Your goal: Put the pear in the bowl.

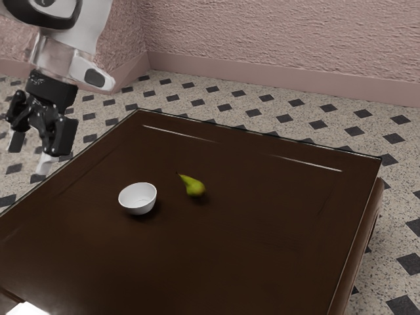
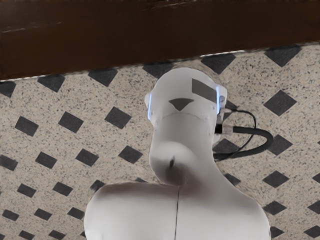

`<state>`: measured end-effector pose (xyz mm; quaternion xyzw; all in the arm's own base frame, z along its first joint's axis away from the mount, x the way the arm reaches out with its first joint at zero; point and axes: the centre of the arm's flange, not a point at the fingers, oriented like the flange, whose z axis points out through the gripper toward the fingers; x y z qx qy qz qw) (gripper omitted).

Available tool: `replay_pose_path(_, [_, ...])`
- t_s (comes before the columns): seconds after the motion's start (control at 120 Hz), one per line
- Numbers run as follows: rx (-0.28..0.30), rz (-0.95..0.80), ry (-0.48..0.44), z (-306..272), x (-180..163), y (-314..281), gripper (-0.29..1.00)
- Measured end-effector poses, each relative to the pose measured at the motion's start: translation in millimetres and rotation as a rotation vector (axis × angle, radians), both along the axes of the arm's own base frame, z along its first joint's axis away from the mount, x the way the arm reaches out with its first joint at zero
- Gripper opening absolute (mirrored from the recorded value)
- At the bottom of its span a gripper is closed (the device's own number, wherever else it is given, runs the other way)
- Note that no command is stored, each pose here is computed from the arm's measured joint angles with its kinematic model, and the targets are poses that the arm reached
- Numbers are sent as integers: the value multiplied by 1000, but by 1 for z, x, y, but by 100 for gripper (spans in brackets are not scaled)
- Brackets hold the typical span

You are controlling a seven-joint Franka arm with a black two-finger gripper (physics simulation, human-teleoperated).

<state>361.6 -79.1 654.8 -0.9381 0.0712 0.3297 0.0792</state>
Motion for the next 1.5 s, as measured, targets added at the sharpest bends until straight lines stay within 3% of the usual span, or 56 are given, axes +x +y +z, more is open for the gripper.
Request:
replay_pose_path(0.067, [-21, -15, -156, -14, 33, -12, 70])
replay_pose_path(0.133, [-26, -20, -253, -22, 47, -18, 70])
replay_pose_path(0.2, [-41, -90, -280, -63, 62, -9, 70])
replay_pose_path(0.3, [-75, -187, -266, -78, 67, 18, 70])
replay_pose_path(0.367, [-94, -368, -245, -115, 104, 12, 70])
replay_pose_path(0.5, [-244, -601, -184, -224, 180, 41, 70])
replay_pose_path(0.633, [-396, -833, -189, -292, 221, 44, 70])
replay_pose_path(0.733, [-455, -986, -308, -276, 262, 44, 70])
replay_pose_path(0.817, [-519, -955, -406, -294, 284, 78, 70])
replay_pose_path(0.933, [-553, -943, -530, -305, 335, 105, 70])
replay_pose_path(1.033, [-590, -1015, -556, -322, 372, 96, 70])
replay_pose_path(1.133, [-655, -1013, -552, -334, 377, 105, 70])
replay_pose_path(1.35, [-678, -932, -531, -346, 381, 129, 70])
replay_pose_path(1.5, [-633, -949, -541, -340, 405, 108, 70])
